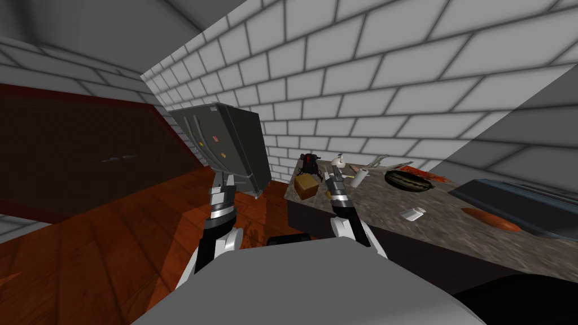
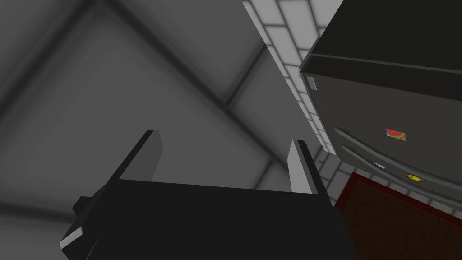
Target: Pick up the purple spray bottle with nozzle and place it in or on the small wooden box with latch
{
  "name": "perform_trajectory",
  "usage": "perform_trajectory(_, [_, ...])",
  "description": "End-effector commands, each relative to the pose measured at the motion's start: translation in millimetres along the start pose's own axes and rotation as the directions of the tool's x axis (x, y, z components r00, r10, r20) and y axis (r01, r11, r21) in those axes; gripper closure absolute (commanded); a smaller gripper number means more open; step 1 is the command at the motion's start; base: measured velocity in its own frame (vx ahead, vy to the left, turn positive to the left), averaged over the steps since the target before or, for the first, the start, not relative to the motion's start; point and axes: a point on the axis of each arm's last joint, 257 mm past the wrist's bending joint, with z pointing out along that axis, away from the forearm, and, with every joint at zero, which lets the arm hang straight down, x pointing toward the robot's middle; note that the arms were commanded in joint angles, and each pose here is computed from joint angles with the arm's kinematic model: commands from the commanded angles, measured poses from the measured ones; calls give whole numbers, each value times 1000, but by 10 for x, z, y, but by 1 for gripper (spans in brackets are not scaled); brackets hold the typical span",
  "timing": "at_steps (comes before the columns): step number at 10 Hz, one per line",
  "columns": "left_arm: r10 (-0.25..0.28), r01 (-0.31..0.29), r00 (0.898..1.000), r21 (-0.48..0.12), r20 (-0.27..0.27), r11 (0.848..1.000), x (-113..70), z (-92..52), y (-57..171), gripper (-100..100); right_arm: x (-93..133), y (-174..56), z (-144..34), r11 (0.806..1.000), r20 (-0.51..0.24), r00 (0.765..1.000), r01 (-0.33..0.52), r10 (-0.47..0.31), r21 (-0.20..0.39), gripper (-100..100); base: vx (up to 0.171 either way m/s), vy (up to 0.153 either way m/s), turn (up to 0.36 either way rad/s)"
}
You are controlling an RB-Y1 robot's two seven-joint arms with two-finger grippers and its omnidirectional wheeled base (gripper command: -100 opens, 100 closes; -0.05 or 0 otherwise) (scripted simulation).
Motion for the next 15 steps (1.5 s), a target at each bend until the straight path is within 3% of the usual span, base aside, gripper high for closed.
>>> perform_trajectory(1, [0, 0, 1000, 0, 0, 1000, 0, 0, 0, 0, -17, -82, -17, 999, -21, 999, 35, -35, 23, -100, -22, 13, 17])
perform_trajectory(4, [0, 0, 1000, 0, 0, 1000, 0, 0, 0, 0, -132, -344, -81, 987, -59, 990, 131, -126, 97, -100, -52, 16, 19])
perform_trajectory(9, [0, 0, 1000, 0, 0, 1000, 0, 0, 0, 0, -543, -863, -257, 915, -116, 947, 321, -301, 245, -100, -95, 23, 13])
perform_trajectory(12, [0, 0, 1000, 0, 0, 1000, 0, 0, 0, 0, -833, -1112, -375, 848, -152, 906, 422, -394, 320, -100, -92, 21, 15])
perform_trajectory(13, [0, 0, 1000, 0, 0, 1000, 0, 0, 0, 0, -1044, -1263, -460, 792, -181, 872, 489, -455, 365, -100, -110, 29, 45])
perform_trajectory(15, [0, 0, 1000, 0, 0, 1000, 0, 0, 0, 0, -1262, -1401, -550, 727, -215, 831, 554, -513, 405, -100, -73, 30, 34])
